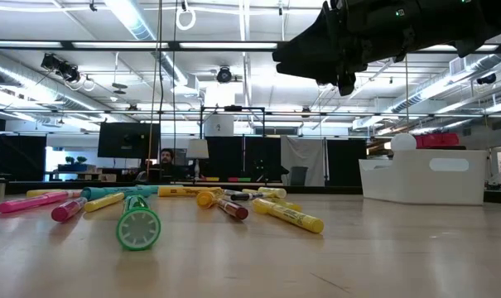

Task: Pick & Place Markers
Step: Put the yellow pen into the transparent bin

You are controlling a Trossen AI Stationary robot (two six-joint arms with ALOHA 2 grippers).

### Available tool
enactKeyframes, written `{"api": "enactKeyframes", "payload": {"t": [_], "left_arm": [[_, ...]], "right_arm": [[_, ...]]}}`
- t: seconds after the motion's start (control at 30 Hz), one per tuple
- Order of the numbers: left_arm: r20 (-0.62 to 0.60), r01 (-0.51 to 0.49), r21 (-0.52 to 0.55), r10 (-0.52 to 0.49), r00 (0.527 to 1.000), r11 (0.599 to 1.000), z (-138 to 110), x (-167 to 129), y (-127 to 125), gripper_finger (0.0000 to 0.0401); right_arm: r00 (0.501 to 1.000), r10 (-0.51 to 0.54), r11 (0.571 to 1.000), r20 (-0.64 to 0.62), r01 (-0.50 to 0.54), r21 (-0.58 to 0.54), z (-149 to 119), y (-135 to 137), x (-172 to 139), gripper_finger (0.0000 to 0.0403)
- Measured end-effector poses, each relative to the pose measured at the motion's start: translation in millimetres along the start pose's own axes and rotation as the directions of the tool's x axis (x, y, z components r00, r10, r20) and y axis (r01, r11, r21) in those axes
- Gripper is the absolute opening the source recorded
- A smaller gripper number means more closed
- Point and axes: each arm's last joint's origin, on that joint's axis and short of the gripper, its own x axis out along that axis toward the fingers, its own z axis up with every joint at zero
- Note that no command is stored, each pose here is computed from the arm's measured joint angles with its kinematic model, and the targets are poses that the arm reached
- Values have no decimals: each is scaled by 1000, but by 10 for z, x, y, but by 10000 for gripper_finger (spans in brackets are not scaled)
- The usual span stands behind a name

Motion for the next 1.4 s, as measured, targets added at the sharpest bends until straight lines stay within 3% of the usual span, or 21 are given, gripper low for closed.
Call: {"api": "enactKeyframes", "payload": {"t": [0.43,0.73,0.9,1.13,1.23,1.3,1.4], "left_arm": [[70,89,62,-93,993,994,29,171,-201,67],[70,89,136,-99,993,987,48,131,-190,168],[73,169,217,-188,979,961,51,-65,-166,202],[222,299,418,-415,882,858,56,-378,-69,198],[288,311,436,-458,841,844,107,-430,-64,190],[343,292,484,-485,804,825,158,-454,-87,186],[471,208,588,-541,697,781,204,-479,-112,182]], "right_arm": [[1000,0,1000,0,0,1,0,0,0,120],[1000,-1,1000,-2,1,0,-2,-1,0,120],[1000,0,1000,-3,0,-1,-3,0,0,120],[1000,-1,1000,-4,1,-1,-4,-1,0,120],[1000,-1,1000,-4,1,-1,-4,-1,0,120],[1000,-1,1000,-4,1,-1,-4,-1,0,120],[1000,-1,1000,-4,1,0,-4,-1,0,120]]}}
